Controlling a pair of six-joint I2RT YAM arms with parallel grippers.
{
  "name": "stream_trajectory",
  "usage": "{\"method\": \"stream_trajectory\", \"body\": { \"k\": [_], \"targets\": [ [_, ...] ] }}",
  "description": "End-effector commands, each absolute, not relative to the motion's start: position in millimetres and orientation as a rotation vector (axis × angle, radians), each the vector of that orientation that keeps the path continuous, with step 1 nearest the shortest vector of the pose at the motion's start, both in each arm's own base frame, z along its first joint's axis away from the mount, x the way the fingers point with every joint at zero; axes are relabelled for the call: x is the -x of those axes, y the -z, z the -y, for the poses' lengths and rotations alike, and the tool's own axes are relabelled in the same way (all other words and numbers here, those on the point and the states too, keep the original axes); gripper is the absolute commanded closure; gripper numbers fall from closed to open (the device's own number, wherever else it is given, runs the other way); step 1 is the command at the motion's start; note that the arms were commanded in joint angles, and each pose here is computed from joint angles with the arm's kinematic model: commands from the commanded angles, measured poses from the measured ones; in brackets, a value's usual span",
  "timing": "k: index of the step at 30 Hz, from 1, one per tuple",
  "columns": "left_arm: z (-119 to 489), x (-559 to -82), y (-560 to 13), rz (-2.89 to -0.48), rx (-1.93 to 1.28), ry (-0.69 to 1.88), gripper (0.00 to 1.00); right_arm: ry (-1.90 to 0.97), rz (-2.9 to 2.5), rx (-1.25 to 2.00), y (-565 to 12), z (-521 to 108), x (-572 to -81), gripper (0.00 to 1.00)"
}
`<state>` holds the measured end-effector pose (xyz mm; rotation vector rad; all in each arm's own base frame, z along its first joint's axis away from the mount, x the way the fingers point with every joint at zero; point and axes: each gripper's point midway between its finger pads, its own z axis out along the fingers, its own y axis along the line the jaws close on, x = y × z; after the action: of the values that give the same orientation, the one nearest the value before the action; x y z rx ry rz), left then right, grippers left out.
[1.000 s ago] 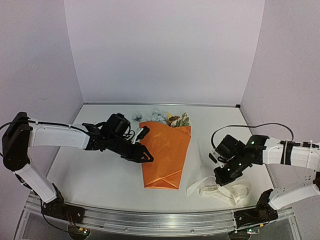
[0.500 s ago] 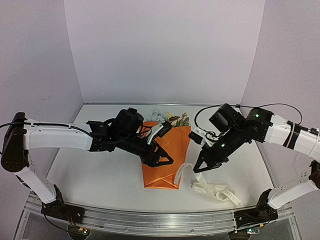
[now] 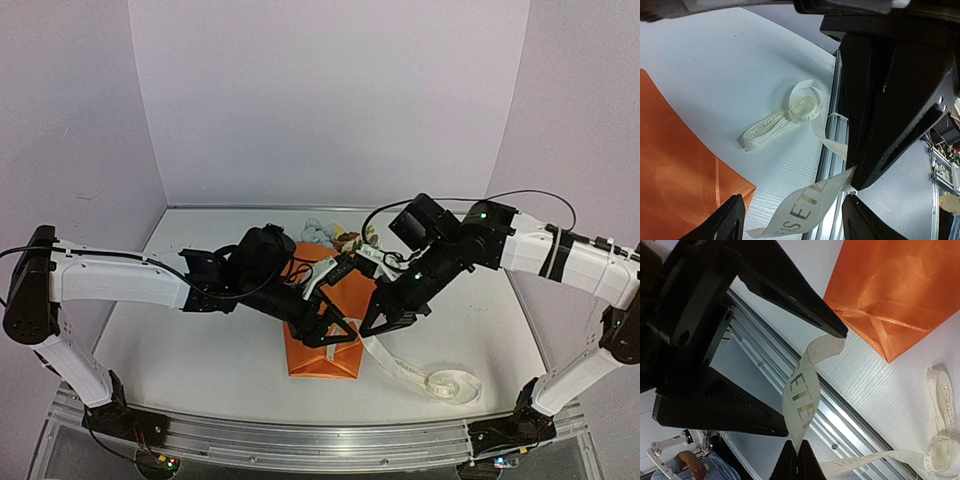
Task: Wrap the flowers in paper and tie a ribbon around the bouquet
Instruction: Pass from the right arm to the left
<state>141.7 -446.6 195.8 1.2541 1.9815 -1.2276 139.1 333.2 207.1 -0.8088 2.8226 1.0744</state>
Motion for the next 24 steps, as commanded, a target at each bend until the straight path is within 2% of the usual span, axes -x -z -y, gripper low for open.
{"method": "stream_trajectory", "body": {
  "k": [1,2,4,6,7,10,11,14,16,19,24],
  "targets": [
    [455,-158,-215,-1.905,-1.181,1.188,0.38,-1.13,-2.777,0.812,-222,-346,-141,1.0],
    [455,-159,-214,-1.91,-1.172,1.182,0.46,-1.124,-2.776,0.803,-221,-346,-143,1.0],
    [453,-163,-209,-1.935,-1.143,1.164,0.7,-1.095,-2.775,0.783,-218,-343,-145,0.97],
    [447,-171,-210,-1.951,-1.071,1.126,0.95,-1.022,-2.779,0.745,-211,-337,-151,0.87],
    [442,-178,-213,-1.95,-1.01,1.1,0.99,-0.973,-2.78,0.723,-207,-331,-154,0.79],
    [414,-194,-214,-1.988,-0.811,1.005,1.0,-0.793,-2.779,0.656,-191,-301,-161,0.62],
    [395,-208,-219,-1.995,-0.688,0.921,1.0,-0.73,-2.777,0.632,-185,-288,-162,0.53],
    [345,-230,-214,-2.056,-0.457,0.704,1.0,-0.487,-2.765,0.554,-160,-241,-166,0.42],
    [312,-237,-209,-2.083,-0.327,0.577,1.0,-0.333,-2.771,0.476,-143,-207,-168,0.38],
    [276,-240,-210,-2.09,-0.194,0.47,1.0,-0.103,-2.819,0.323,-115,-155,-165,0.37],
    [230,-242,-208,-2.082,0.007,0.35,1.0,0.08,-2.876,0.128,-69,-112,-150,0.36]
  ]
}}
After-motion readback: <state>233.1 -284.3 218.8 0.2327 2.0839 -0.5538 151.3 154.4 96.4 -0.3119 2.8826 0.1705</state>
